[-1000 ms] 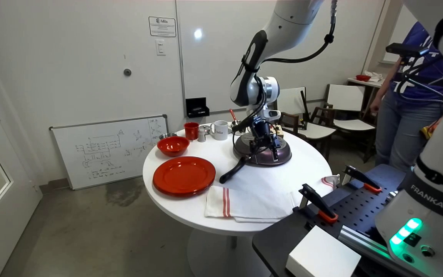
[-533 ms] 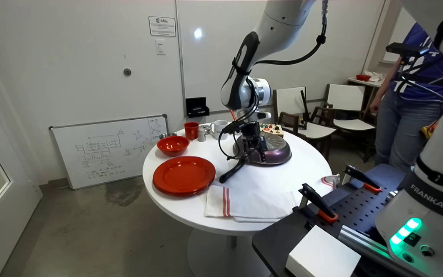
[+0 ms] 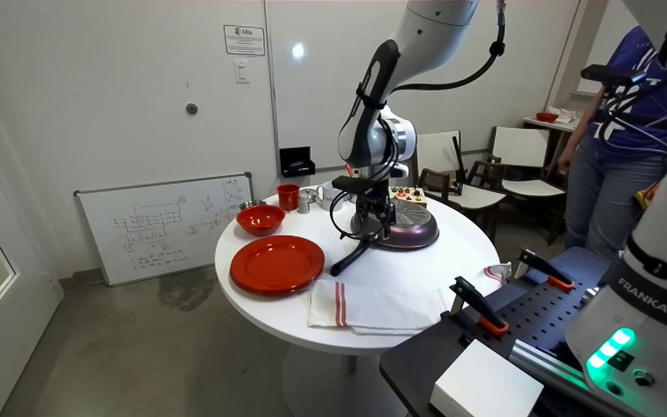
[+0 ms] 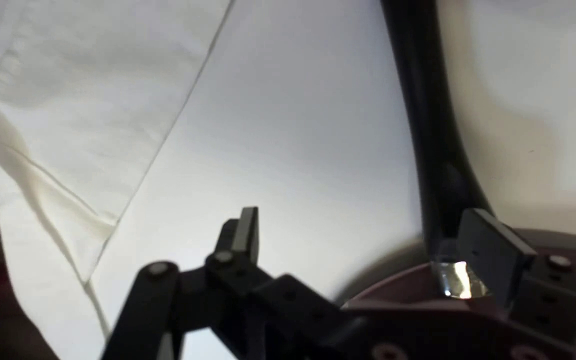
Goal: Unfold the towel
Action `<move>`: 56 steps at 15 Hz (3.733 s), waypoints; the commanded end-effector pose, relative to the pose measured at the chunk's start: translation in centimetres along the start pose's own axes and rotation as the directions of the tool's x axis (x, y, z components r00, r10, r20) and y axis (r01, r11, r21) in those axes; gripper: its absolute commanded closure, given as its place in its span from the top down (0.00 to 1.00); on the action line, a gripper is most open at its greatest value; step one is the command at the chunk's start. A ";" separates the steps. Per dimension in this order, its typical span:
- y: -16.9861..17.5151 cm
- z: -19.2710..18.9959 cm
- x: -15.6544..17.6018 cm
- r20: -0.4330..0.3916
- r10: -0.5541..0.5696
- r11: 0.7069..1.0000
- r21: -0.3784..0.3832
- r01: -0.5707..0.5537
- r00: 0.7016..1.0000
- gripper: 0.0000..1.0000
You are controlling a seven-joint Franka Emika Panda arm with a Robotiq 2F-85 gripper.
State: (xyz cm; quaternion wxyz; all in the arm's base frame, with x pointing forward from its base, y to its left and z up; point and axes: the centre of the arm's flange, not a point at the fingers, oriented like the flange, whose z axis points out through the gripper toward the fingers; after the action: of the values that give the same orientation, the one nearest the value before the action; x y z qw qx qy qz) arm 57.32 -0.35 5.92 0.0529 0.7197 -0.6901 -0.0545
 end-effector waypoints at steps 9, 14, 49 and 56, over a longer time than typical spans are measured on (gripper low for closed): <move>5.2 -2.3 -2.5 0.144 -0.520 0.838 0.277 0.470 0.842 1.00; 8.5 0.4 -1.5 0.150 -0.735 0.668 0.323 0.670 0.661 1.00; 19.0 6.9 -15.4 -0.221 -0.904 -0.374 -0.006 0.927 -0.366 1.00; 15.7 7.5 -14.1 -0.257 -0.905 -0.359 0.030 0.933 -0.340 1.00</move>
State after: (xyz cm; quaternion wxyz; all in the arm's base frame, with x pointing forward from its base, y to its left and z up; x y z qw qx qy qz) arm 39.07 13.14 2.02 -0.0247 0.9775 0.2035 0.0497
